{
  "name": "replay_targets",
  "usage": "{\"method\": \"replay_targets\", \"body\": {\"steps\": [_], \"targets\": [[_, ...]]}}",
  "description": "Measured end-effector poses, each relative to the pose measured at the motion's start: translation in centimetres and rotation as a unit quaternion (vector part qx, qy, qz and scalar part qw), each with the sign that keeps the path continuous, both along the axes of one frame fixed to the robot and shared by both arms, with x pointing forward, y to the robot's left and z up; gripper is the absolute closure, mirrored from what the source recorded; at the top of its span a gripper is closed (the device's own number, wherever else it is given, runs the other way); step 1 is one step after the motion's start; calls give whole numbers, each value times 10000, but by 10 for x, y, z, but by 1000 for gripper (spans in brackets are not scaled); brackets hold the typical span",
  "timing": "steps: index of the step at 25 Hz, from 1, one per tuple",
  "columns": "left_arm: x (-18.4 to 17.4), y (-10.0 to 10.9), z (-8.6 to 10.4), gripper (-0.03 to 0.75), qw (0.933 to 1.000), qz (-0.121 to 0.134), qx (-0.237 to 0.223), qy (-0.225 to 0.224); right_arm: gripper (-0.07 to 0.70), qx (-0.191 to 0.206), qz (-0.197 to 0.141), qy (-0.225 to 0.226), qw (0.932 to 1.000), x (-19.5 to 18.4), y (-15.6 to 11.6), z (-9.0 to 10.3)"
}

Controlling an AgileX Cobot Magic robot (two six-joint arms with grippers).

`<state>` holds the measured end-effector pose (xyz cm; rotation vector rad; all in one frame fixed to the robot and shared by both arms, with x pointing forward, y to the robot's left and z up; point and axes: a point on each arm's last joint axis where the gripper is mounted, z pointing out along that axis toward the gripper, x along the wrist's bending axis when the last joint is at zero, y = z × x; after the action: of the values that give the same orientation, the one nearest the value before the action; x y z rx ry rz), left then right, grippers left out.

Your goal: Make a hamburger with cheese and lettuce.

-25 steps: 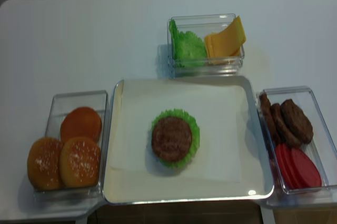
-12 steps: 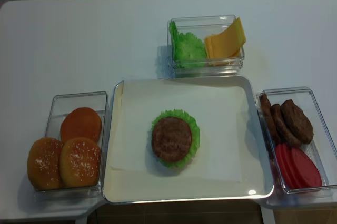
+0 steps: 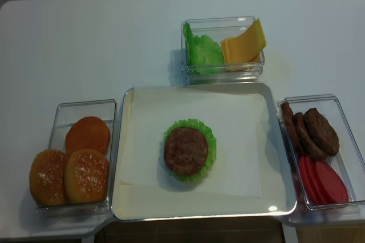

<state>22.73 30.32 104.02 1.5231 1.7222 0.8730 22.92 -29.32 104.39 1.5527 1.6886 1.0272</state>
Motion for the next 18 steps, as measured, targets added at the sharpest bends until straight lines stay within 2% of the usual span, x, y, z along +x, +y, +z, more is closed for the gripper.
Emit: {"method": "replay_targets", "body": {"steps": [18], "targets": [[0, 0, 0, 347, 10000, 0, 0, 0, 171, 33, -65, 5, 10000, 0, 0, 0]]}}
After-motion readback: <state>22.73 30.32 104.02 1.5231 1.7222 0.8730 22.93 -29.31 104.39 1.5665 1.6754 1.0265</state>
